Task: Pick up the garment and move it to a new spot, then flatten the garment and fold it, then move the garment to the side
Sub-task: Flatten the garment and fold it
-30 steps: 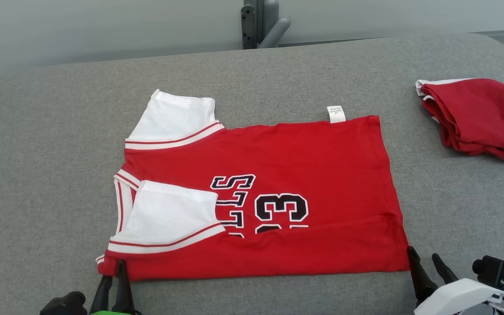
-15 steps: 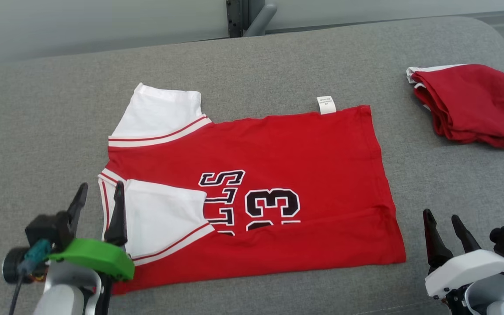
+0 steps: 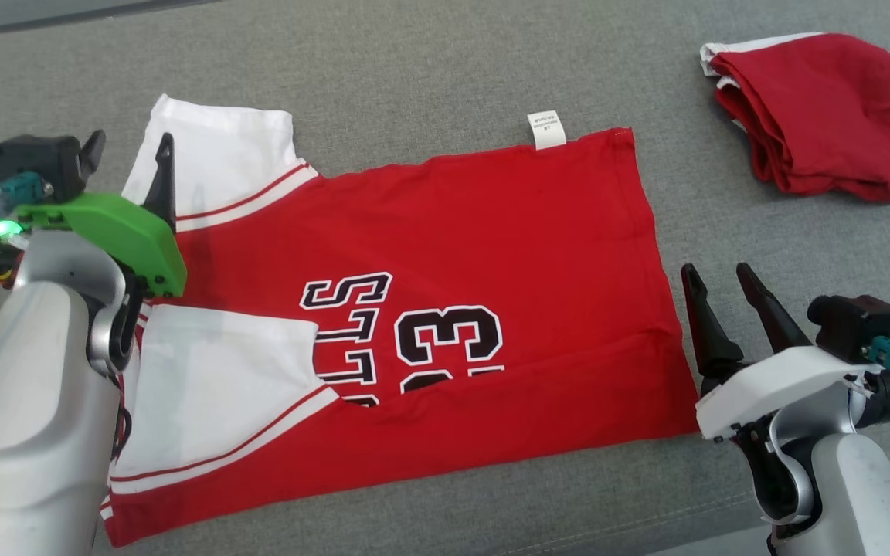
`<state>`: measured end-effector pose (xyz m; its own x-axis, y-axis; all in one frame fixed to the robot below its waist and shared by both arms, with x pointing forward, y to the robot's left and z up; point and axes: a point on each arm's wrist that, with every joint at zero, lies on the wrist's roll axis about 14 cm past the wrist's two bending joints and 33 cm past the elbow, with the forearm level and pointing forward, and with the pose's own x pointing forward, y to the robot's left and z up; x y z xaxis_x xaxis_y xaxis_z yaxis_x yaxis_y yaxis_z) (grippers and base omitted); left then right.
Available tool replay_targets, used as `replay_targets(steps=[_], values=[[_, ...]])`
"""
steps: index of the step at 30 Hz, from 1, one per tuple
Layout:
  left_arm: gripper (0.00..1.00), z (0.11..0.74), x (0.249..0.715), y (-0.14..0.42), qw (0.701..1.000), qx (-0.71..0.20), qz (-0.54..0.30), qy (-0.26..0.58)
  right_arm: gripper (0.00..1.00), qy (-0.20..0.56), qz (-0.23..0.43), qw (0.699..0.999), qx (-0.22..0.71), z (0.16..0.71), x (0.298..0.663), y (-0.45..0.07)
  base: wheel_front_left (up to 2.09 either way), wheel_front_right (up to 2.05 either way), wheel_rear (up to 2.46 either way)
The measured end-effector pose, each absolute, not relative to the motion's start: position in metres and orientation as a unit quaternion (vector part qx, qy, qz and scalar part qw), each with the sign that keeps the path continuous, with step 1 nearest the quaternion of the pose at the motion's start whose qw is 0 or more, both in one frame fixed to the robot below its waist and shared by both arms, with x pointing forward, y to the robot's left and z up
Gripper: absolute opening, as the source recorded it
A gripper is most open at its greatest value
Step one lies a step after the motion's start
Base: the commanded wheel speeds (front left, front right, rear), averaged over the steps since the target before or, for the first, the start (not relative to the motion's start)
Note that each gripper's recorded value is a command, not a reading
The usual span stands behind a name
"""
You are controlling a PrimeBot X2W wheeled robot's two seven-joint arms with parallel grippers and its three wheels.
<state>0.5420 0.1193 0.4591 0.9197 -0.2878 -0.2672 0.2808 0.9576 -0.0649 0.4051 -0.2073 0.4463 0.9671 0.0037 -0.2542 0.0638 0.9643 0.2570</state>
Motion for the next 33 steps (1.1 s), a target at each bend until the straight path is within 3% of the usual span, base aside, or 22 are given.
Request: replay_targets(steps=[8, 19, 21, 22, 23, 24, 33], values=[[1.00, 0.413, 0.600, 0.120, 0.972, 0.003, -0.116, 0.203, 1.00, 0.138, 0.012, 0.983, 0.118, 0.435, 0.430, -0.195, 0.00, 0.00, 0.00], [1.00, 0.355, 0.612, 0.117, 0.954, 0.006, -0.099, 0.285, 1.00, 0.136, 0.003, 0.985, 0.108, 0.430, 0.432, -0.204, 0.00, 0.00, 0.00], [0.69, 0.354, 0.612, 0.119, 0.953, 0.006, -0.097, 0.286, 1.00, 0.130, 0.006, 0.986, 0.108, 0.434, 0.433, -0.202, 0.00, 0.00, 0.00], [0.38, 0.354, 0.612, 0.118, 0.953, 0.006, -0.098, 0.285, 1.00, 0.127, 0.008, 0.986, 0.108, 0.436, 0.434, -0.202, 0.00, 0.00, 0.00], [0.15, 0.353, 0.610, 0.117, 0.952, 0.006, -0.101, 0.287, 1.00, 0.125, 0.009, 0.986, 0.108, 0.437, 0.435, -0.202, 0.00, 0.00, 0.00], [0.00, 0.353, 0.610, 0.116, 0.952, 0.006, -0.103, 0.287, 1.00, 0.123, 0.010, 0.987, 0.108, 0.439, 0.435, -0.201, 0.00, 0.00, 0.00], [0.00, 0.374, 0.607, 0.109, 0.965, -0.012, -0.114, 0.237, 1.00, 0.104, 0.013, 0.990, 0.095, 0.453, 0.443, -0.207, 0.00, 0.00, 0.00]])
